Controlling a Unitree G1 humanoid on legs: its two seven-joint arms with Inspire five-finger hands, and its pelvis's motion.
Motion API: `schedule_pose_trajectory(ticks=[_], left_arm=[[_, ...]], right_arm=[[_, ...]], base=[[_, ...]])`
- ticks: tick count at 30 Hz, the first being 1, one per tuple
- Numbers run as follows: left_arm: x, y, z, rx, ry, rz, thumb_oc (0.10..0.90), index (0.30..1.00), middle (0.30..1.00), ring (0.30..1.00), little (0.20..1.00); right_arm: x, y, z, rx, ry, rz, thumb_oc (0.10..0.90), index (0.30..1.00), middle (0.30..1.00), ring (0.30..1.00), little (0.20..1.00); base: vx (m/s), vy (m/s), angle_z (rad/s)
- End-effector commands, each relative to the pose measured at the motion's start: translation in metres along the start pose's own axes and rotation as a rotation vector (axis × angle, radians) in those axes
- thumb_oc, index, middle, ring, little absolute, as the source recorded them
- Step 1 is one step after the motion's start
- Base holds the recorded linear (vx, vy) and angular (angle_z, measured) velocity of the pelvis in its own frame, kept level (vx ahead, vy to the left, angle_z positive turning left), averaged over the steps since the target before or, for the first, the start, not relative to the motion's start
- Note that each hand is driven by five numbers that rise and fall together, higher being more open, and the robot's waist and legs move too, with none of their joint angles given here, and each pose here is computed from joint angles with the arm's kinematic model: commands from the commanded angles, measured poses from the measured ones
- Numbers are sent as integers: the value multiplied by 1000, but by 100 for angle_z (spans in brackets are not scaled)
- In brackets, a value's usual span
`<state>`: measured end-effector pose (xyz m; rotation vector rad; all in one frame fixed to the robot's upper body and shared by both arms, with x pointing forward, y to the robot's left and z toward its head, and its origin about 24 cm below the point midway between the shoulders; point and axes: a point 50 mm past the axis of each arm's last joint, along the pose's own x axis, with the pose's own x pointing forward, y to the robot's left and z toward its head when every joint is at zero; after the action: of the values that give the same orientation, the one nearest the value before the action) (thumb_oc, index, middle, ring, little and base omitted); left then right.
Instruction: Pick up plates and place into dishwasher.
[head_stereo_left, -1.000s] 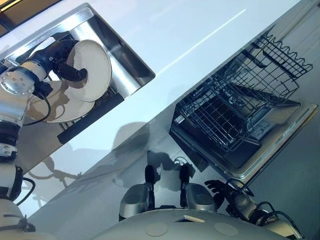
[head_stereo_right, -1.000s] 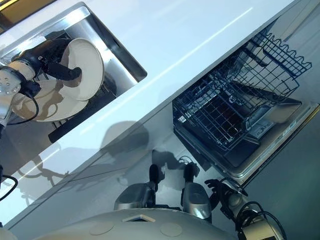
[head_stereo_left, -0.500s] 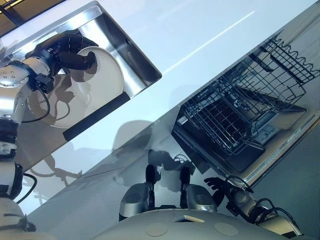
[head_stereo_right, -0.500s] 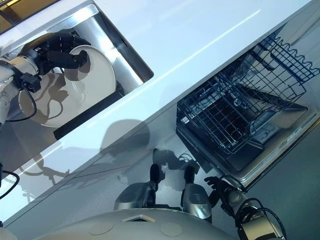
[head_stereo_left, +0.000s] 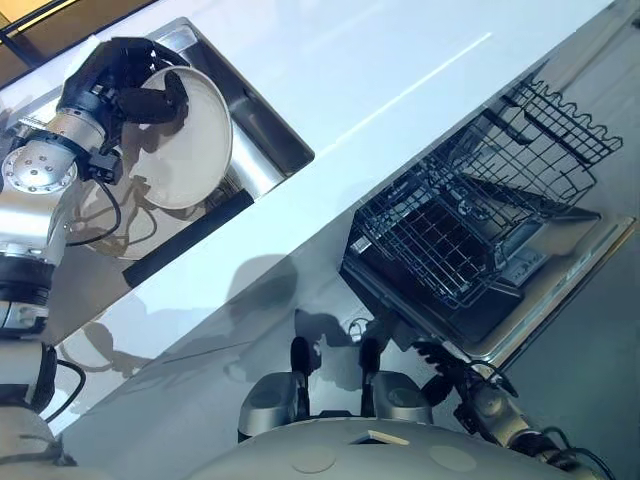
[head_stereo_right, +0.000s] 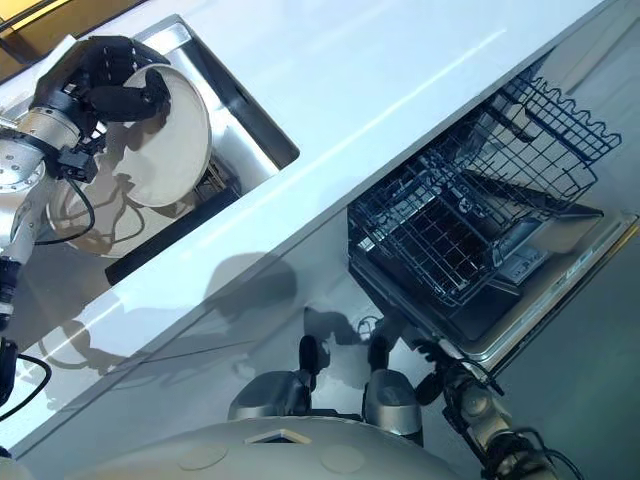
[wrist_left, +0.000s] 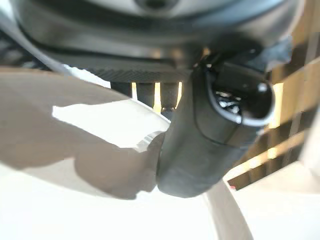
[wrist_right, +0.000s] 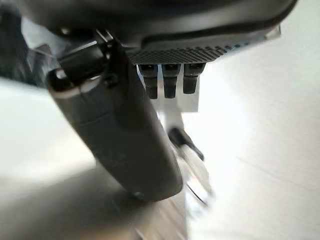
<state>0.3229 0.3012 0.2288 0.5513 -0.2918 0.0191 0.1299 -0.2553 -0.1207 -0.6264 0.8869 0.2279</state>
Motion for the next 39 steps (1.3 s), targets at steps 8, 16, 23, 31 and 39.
schedule_pose_trajectory(ticks=[8, 16, 23, 31, 39], left_arm=[[-24, 48, 41, 263, -324, 362, 100, 300, 300, 300, 200], [-45, 44, 37, 332, -384, 460, 100, 300, 300, 300, 200], [-57, 23, 38, 353, -495, 581, 100, 300, 300, 300, 200], [-50, -7, 59, 410, -629, 612, 100, 300, 300, 300, 200], [-46, -15, 63, 423, -647, 562, 100, 300, 300, 300, 200]], right_arm=[[-29, -49, 137, 515, -709, -148, 800, 900, 900, 900, 900], [-61, -79, 174, 778, -985, -15, 800, 900, 900, 900, 900], [-95, -117, 200, 761, -1222, -183, 800, 900, 900, 900, 900], [-151, -164, 215, 341, -1346, -730, 800, 900, 900, 900, 900], [-119, -173, 201, 177, -1003, -477, 800, 900, 900, 900, 900]], base=[[-52, -17, -15], [-36, -29, -1], [-4, -1, 0], [-24, -9, -3], [-2, -1, -1]])
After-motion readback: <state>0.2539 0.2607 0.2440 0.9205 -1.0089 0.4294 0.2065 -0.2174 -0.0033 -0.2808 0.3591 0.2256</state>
